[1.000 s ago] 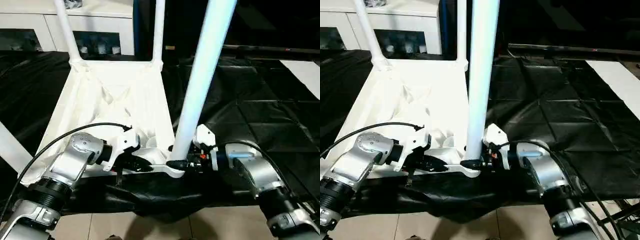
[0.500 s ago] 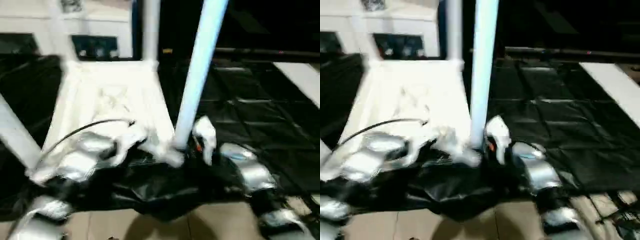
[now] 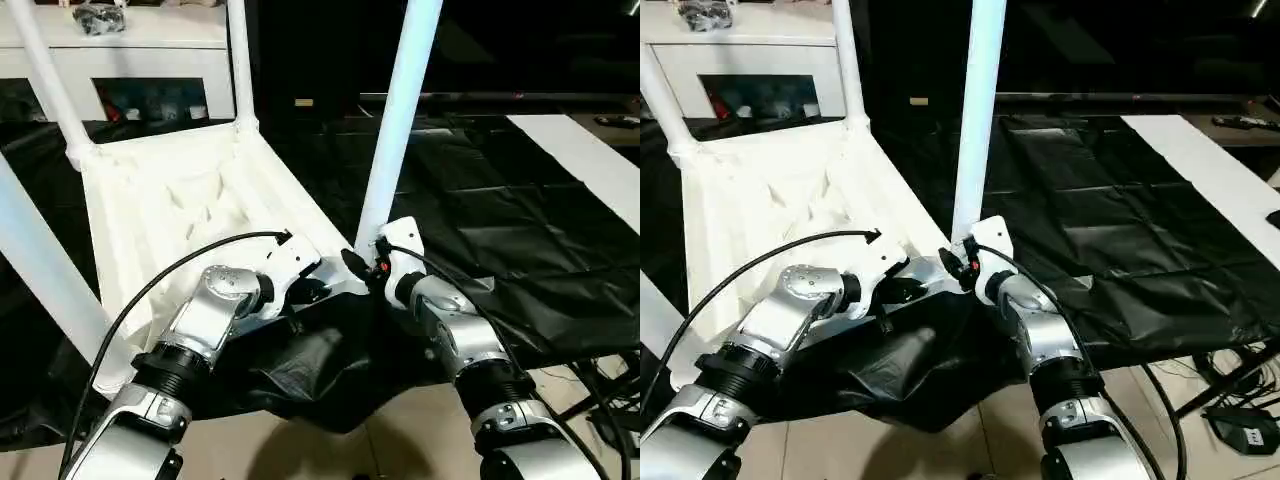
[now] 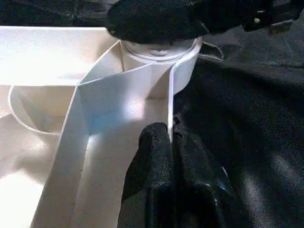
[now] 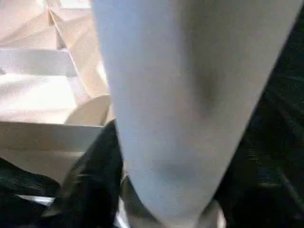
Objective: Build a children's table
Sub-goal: Rotate leg to tighten
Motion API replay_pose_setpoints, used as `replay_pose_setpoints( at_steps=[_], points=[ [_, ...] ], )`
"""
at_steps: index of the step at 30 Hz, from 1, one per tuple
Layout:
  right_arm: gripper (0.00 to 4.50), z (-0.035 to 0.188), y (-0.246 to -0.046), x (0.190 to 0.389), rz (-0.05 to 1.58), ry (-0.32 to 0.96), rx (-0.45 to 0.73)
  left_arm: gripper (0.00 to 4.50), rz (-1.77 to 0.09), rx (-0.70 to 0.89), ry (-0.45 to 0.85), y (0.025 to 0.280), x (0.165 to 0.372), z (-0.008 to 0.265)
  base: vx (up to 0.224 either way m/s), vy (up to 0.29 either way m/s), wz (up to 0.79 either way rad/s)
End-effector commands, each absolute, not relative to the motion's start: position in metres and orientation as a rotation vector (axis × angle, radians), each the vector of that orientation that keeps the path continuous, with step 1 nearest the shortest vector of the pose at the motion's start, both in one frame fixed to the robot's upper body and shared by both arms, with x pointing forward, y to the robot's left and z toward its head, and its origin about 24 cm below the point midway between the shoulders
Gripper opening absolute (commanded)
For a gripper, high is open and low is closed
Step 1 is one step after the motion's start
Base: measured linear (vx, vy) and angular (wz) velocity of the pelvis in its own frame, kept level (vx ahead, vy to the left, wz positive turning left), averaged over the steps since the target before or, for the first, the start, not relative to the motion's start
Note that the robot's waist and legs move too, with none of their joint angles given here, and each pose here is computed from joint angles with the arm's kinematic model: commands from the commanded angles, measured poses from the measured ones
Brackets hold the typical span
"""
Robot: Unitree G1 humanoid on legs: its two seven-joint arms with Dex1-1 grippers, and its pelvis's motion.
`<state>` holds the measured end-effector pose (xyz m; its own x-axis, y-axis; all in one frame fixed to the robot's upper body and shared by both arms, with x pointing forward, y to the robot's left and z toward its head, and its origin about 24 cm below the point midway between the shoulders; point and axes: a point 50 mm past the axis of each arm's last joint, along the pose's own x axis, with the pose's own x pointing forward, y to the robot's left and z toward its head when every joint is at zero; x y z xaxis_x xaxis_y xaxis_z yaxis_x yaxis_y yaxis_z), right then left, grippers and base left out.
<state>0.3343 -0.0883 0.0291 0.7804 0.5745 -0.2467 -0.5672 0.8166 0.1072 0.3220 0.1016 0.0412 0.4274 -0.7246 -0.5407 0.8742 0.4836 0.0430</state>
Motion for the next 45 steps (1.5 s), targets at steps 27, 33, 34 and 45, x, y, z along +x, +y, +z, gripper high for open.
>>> replay_pose_setpoints(
  at_steps=[27, 33, 34, 45],
  points=[
    [2.77, 0.042, -0.123, 0.304, 1.292, 0.341, -0.193, 0.00, -1.469, 0.387, 0.586, 0.145, 0.289, 0.058, 0.015, -0.010, 0.02],
    [2.59, 0.044, -0.120, 0.302, 1.326, 0.327, -0.174, 0.00, -1.484, 0.381, 0.592, 0.147, 0.288, 0.058, 0.000, 0.000, 0.00],
    [2.59, 0.044, -0.120, 0.302, 1.327, 0.327, -0.174, 0.00, -1.484, 0.381, 0.592, 0.147, 0.288, 0.058, 0.000, 0.000, 0.00],
    [2.58, 0.041, -0.120, 0.299, 1.307, 0.328, -0.155, 0.00, -1.433, 0.386, 0.574, 0.141, 0.292, 0.055, 0.000, 0.000, 0.00]
  ],
)
